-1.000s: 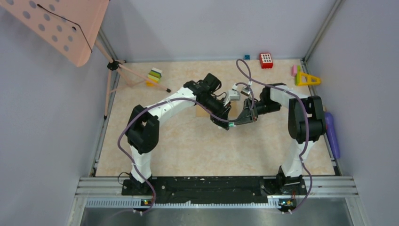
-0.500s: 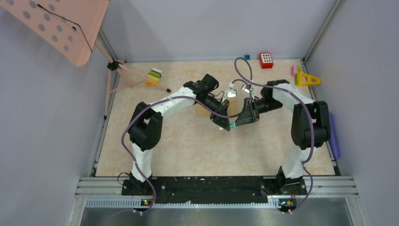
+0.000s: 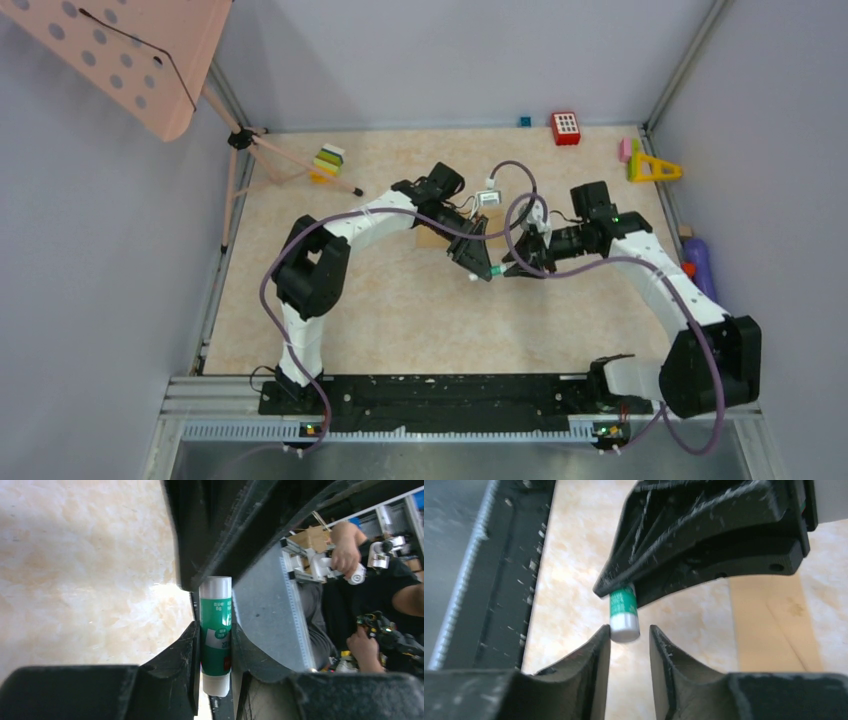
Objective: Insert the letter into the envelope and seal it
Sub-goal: Screw the solid glue.
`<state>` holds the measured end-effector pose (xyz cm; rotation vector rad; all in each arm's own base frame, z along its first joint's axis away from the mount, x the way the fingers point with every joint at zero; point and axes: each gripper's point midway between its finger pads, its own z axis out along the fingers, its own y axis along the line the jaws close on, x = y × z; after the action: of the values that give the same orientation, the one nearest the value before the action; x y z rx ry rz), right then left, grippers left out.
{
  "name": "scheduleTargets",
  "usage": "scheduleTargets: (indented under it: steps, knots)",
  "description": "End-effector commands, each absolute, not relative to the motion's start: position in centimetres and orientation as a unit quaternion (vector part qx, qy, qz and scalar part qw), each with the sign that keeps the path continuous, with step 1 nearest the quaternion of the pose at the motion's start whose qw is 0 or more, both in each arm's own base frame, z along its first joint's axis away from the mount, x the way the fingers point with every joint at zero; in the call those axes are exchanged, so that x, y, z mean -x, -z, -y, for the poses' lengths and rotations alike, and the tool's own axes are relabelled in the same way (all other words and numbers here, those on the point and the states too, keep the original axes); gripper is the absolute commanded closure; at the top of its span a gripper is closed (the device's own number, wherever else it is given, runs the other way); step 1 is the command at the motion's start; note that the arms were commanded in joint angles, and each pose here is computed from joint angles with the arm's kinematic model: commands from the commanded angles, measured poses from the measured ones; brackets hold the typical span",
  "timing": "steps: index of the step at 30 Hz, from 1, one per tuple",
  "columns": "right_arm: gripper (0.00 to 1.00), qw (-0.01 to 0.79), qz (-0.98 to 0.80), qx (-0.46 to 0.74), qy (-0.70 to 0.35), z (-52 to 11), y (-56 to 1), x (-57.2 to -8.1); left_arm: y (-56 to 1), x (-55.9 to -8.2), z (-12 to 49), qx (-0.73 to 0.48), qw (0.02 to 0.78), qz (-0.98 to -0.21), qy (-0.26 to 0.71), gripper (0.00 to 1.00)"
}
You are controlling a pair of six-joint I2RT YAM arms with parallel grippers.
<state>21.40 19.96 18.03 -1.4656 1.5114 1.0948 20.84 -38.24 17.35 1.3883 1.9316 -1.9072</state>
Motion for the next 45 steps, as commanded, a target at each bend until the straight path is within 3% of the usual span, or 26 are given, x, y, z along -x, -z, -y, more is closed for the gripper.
scheduleTargets:
  steps: [1, 5, 8, 11, 13, 21, 23, 30, 38, 45]
  knots:
    - [0.55, 0.477, -0.503, 0.652, -0.309, -19.8, -18.9, -23.8, -21.1, -19.5, 38.0, -0.453, 0.028, -0.578, 0.678, 0.87]
    - [0.34, 0.511, -0.516, 0.624, -0.288, -19.5, -20.0, -23.7, -21.4, -20.0, 37.7, -0.46, 0.052, -0.586, 0.665, 0.87]
    - [0.19, 0.485, -0.558, 0.608, -0.291, -18.9, -20.5, -23.4, -21.5, -21.0, 37.3, -0.483, 0.089, -0.596, 0.636, 0.87]
    - [0.12, 0.473, -0.617, 0.561, -0.284, -18.1, -21.5, -24.1, -21.4, -22.0, 36.3, -0.514, 0.115, -0.611, 0.592, 0.89]
    - [0.02, 0.474, -0.641, 0.527, -0.292, -17.6, -22.3, -24.3, -21.7, -22.7, 35.7, -0.516, 0.125, -0.618, 0.58, 0.89]
    - [0.01, 0.522, -0.702, 0.373, -0.309, -15.7, -26.7, -26.6, -23.0, -25.5, 33.4, -0.555, 0.233, -0.647, 0.468, 0.9]
    - [0.05, 0.521, -0.705, 0.347, -0.334, -16.0, -27.8, -26.6, -24.1, -26.1, 33.0, -0.568, 0.264, -0.644, 0.439, 0.9]
    - [0.16, 0.435, -0.73, 0.205, -0.484, -18.4, -31.3, -27.4, -27.3, -26.2, 33.0, -0.63, 0.351, -0.614, 0.321, 0.9]
    - [0.24, 0.399, -0.735, 0.12, -0.535, -19.0, -31.9, -27.8, -27.8, -25.9, 34.1, -0.639, 0.394, -0.604, 0.267, 0.91]
    - [0.3, 0.369, -0.741, 0.117, -0.549, -20.4, -29.2, -26.0, -27.4, -26.3, 34.8, -0.631, 0.388, -0.614, 0.272, 0.92]
